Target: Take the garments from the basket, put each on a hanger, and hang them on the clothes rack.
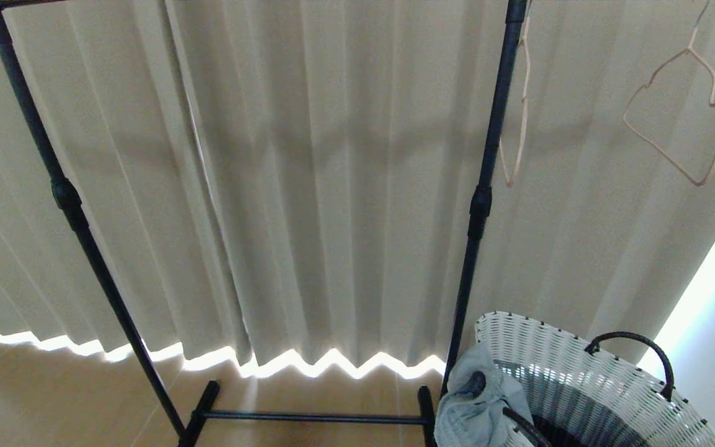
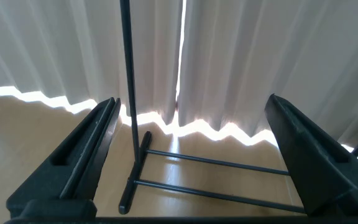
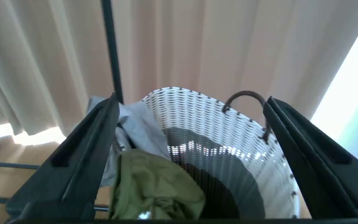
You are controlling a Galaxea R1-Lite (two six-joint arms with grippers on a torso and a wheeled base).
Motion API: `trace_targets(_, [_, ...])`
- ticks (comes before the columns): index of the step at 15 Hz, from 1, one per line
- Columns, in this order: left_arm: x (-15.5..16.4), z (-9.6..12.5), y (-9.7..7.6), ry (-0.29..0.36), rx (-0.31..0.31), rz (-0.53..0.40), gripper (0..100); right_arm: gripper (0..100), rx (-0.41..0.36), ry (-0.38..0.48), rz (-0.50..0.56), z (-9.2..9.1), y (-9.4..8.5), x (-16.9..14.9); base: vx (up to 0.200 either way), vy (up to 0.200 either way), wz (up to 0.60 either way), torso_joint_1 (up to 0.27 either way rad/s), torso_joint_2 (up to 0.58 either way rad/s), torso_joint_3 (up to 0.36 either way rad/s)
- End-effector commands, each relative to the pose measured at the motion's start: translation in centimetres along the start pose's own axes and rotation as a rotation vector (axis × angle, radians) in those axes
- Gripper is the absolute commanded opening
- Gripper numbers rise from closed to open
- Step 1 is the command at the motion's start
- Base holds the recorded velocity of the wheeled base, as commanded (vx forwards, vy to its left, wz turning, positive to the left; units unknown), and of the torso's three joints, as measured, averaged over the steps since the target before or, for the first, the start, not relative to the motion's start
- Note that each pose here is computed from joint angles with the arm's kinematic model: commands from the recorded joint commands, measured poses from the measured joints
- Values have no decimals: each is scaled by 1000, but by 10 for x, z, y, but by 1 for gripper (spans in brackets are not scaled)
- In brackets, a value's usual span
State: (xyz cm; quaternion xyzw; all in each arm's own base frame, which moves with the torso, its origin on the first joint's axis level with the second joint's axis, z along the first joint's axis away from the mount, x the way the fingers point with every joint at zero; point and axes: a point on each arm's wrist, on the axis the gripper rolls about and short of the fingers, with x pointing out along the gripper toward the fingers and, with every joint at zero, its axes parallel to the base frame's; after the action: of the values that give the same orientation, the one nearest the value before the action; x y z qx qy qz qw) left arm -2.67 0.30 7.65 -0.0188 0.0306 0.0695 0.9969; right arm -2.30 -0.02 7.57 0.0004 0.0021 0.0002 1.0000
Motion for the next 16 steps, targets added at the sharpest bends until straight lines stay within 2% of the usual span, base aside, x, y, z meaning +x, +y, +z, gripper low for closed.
trace_targets(1, [0, 0, 0, 2, -1, 0, 100, 100, -1, 0, 1, 0, 0, 0, 0, 0, 0, 0, 0, 0])
trace_targets(10, [0, 0, 0, 0, -4, 0, 100, 100, -7, 0, 1, 2, 0, -1, 0, 0, 0, 0, 0, 0])
trace_targets(12, [0, 0, 0, 0, -4, 0, 100, 100, -36, 9, 24, 23, 0, -6, 0, 0, 0, 0, 0, 0])
trace_targets(14, [0, 0, 0, 0, -4, 0, 100, 100, -70, 84, 81, 36, -1, -3, 0, 0, 0, 0, 0, 0])
trace_targets(15, [0, 0, 0, 0, -4, 0, 100, 100, -128, 186, 137, 45, -2, 8, 0, 0, 0, 0, 0, 0])
trace_targets(16, [0, 0, 0, 0, -4, 0, 100, 100, -139, 280, 159, 50, 0, 20, 0, 0, 0, 0, 0, 0])
